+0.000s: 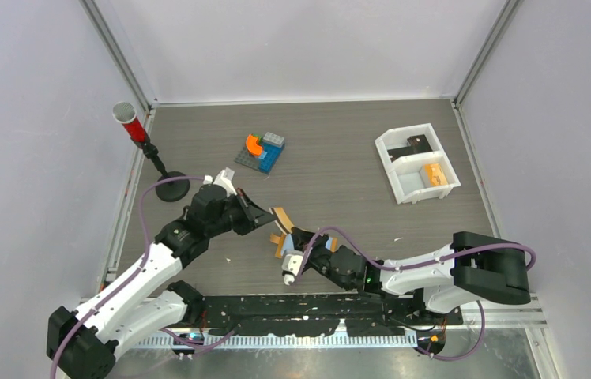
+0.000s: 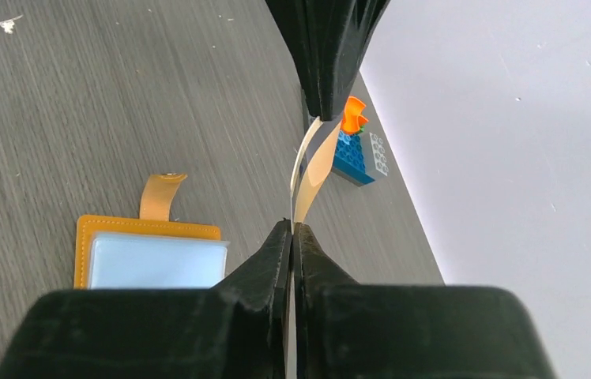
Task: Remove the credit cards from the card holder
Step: Place the credit card in the storage box.
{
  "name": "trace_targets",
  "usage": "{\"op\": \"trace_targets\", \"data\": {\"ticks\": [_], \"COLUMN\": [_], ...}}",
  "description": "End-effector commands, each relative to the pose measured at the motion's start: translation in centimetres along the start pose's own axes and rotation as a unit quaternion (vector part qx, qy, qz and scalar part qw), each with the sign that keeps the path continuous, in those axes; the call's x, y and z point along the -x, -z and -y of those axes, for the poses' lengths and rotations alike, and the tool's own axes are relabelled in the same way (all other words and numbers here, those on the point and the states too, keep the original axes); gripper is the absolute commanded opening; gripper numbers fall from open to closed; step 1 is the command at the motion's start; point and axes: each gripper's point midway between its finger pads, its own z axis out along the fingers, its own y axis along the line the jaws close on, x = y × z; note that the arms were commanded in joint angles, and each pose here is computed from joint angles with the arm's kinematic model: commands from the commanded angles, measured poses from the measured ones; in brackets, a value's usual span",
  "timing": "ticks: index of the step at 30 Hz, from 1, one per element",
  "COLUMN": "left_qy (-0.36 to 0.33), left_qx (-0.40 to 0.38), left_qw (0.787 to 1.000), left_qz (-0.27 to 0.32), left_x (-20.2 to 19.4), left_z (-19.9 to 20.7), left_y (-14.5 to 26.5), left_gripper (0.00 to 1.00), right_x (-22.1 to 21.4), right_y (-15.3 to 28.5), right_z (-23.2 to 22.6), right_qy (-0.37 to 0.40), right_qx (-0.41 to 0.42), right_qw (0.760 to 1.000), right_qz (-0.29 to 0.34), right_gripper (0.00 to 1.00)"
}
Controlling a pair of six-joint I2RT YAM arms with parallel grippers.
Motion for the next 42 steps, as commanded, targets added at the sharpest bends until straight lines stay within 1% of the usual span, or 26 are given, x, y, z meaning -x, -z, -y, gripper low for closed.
{"op": "trace_targets", "data": {"ticks": [1,3,4,5,6,9,13,16,17,18,20,23,24,25,26,27,28,29,30,31,32,33,34,35,38,42], "left_qy": [-0.011,-0.017,-0.020,-0.024,-0.026,-0.043,-0.081,-0.122,-0.130,-0.149,-0.180,-0.228,-0.247,-0.267,-0.289,-0.312,-0.334,-0.350,-0.366,-0.380,-0.388,-0.392,-0.396,-0.395,-0.385,-0.373], "left_qx": [-0.022,-0.022,-0.023,-0.024,-0.025,-0.021,0.001,0.012,0.009,0.005,-0.008,-0.026,-0.031,-0.043,-0.062,-0.078,-0.093,-0.105,-0.120,-0.137,-0.151,-0.163,-0.175,-0.187,-0.221,-0.261], "left_qw": [1.000,0.999,0.999,0.999,0.999,0.999,0.996,0.992,0.991,0.988,0.983,0.973,0.969,0.963,0.955,0.946,0.937,0.929,0.920,0.910,0.903,0.897,0.891,0.886,0.873,0.858], "left_qz": [0.016,0.017,0.017,0.019,0.021,0.025,0.029,0.030,0.029,0.025,0.018,0.003,0.001,-0.005,-0.018,-0.030,-0.042,-0.057,-0.073,-0.092,-0.107,-0.123,-0.138,-0.153,-0.204,-0.238], "left_x": [0.7,0.7,0.7,0.8,0.9,1.0,1.4,1.6,1.6,1.5,1.3,1.0,0.9,0.7,0.2,-0.2,-0.6,-1.1,-1.6,-2.3,-2.8,-3.3,-3.7,-4.1,-5.4,-6.3], "left_z": [1.2,1.3,1.3,1.3,1.4,1.2,0.6,0.3,0.5,0.5,0.9,1.3,1.4,1.6,2.0,2.2,2.4,2.7,2.9,3.2,3.5,3.8,4.2,4.5,5.4,6.4], "left_y": [0.7,1.0,1.1,1.3,1.4,1.9,2.8,3.5,3.6,3.8,4.0,4.2,4.2,4.2,4.2,4.2,4.3,4.6,4.9,5.3,5.6,6.0,6.2,6.5,7.4,8.0], "left_gripper": [0.00,0.00,0.02,0.05,0.10,0.29,0.45,0.47,0.47,0.47,0.47,0.47,0.47,0.47,0.47,0.47,0.47,0.47,0.48,0.48,0.48,0.49,0.49,0.49,0.50,0.50], "right_x": [1.6,1.8,2.0,1.6,1.9,1.0,0.7,0.0,-0.3,-1.0,-1.4,-1.1,-1.5,-0.2,-0.6,1.3,1.0,3.0,2.8,4.1,3.7,4.7,4.5,5.0,5.9,7.0], "right_y": [0.1,0.2,0.2,0.2,0.1,0.0,0.1,0.5,0.5,0.6,0.7,0.8,1.0,1.0,1.2,1.4,2.0,2.4,3.2,3.6,4.2,4.6,5.2,5.7,6.4,6.7], "right_z": [1.4,1.7,2.0,1.9,2.3,1.4,1.0,0.4,0.5,0.1,-0.4,-0.3,-0.3,-0.4,-0.5,-0.5,-0.9,-0.5,-0.4,-0.2,-0.1,0.1,0.1,0.0,-0.1,-0.1], "right_qy": [-0.042,-0.063,-0.085,-0.105,-0.116,-0.154,-0.222,-0.285,-0.324,-0.338,-0.396,-0.431,-0.443,-0.455,-0.458,-0.463,-0.458,-0.463,-0.463,-0.466,-0.468,-0.471,-0.473,-0.477,-0.483,-0.498], "right_qx": [-0.040,-0.047,-0.052,-0.055,-0.060,-0.043,-0.039,-0.026,-0.029,-0.016,-0.003,0.017,0.022,0.055,0.070,0.114,0.140,0.176,0.191,0.218,0.229,0.254,0.263,0.284,0.315,0.351], "right_qw": [0.998,0.997,0.995,0.993,0.991,0.987,0.972,0.955,0.942,0.936,0.912,0.895,0.887,0.882,0.878,0.873,0.870,0.864,0.860,0.853,0.847,0.840,0.835,0.826,0.812,0.789], "right_qz": [0.027,0.025,0.025,0.012,0.010,-0.034,-0.063,-0.081,-0.085,-0.098,-0.109,-0.115,-0.126,-0.111,-0.122,-0.102,-0.117,-0.093,-0.102,-0.090,-0.102,-0.091,-0.101,-0.099,-0.089,-0.078], "right_gripper": [0.06,0.05,0.05,0.05,0.05,0.05,0.05,0.05,0.05,0.05,0.05,0.05,0.05,0.05,0.05,0.05,0.05,0.05,0.05,0.05,0.05,0.05,0.05,0.05,0.05,0.05]}}
